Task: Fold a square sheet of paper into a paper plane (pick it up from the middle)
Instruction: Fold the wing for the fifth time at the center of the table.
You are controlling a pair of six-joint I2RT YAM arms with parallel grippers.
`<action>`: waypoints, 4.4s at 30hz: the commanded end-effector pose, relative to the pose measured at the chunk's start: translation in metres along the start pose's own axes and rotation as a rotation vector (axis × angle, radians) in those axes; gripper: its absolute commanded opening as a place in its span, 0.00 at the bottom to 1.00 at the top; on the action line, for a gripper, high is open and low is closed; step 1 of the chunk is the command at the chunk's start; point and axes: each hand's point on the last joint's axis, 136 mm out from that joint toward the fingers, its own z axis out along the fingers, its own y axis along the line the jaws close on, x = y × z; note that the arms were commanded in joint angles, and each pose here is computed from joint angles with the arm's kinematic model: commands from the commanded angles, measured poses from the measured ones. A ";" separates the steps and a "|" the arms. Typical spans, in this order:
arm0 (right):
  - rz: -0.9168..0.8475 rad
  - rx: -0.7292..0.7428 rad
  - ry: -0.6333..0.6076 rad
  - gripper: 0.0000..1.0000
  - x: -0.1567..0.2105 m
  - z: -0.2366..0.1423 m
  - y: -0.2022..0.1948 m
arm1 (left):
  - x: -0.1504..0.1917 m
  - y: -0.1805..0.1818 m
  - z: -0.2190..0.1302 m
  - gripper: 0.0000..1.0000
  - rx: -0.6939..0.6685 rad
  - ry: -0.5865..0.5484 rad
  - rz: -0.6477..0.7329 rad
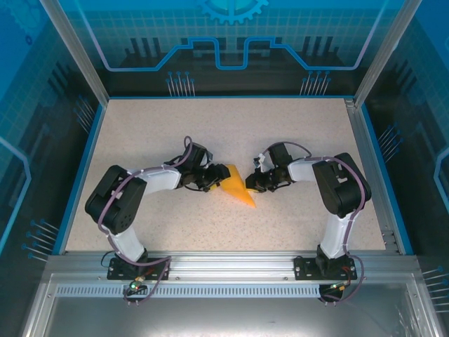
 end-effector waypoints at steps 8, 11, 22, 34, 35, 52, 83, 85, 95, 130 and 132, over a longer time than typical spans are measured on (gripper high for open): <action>-0.022 -0.028 -0.016 0.14 0.001 0.010 0.004 | -0.010 -0.010 0.008 0.25 -0.017 0.015 0.035; -0.070 -0.018 -0.035 0.17 0.000 0.006 0.017 | -0.015 -0.009 0.006 0.11 -0.029 0.021 0.042; -0.176 0.203 -0.230 0.38 -0.009 -0.044 0.019 | -0.024 -0.009 -0.004 0.05 -0.028 0.024 0.030; -0.661 0.630 -0.307 0.54 0.031 -0.034 0.054 | -0.021 -0.010 -0.003 0.05 -0.017 0.038 0.017; -0.685 0.644 -0.309 0.53 0.034 -0.031 0.057 | -0.021 -0.009 -0.003 0.05 -0.019 0.038 0.016; -0.847 0.861 -0.208 0.35 0.042 0.008 0.055 | -0.021 -0.006 -0.006 0.05 -0.024 0.021 0.006; -0.834 0.973 -0.210 0.18 0.039 0.011 0.045 | -0.020 -0.006 -0.006 0.06 -0.023 0.029 0.007; -0.834 0.971 -0.217 0.20 0.038 0.010 0.046 | -0.020 -0.007 -0.006 0.06 -0.024 0.028 0.009; -0.832 0.986 -0.222 0.22 0.037 0.009 0.044 | -0.020 -0.007 -0.008 0.06 -0.026 0.026 0.010; -0.750 0.690 -0.193 0.06 0.035 0.014 0.055 | -0.030 0.002 -0.029 0.50 -0.052 -0.031 -0.014; -0.729 0.650 -0.192 0.06 0.035 0.014 0.055 | -0.031 -0.001 -0.032 0.53 -0.041 -0.041 -0.014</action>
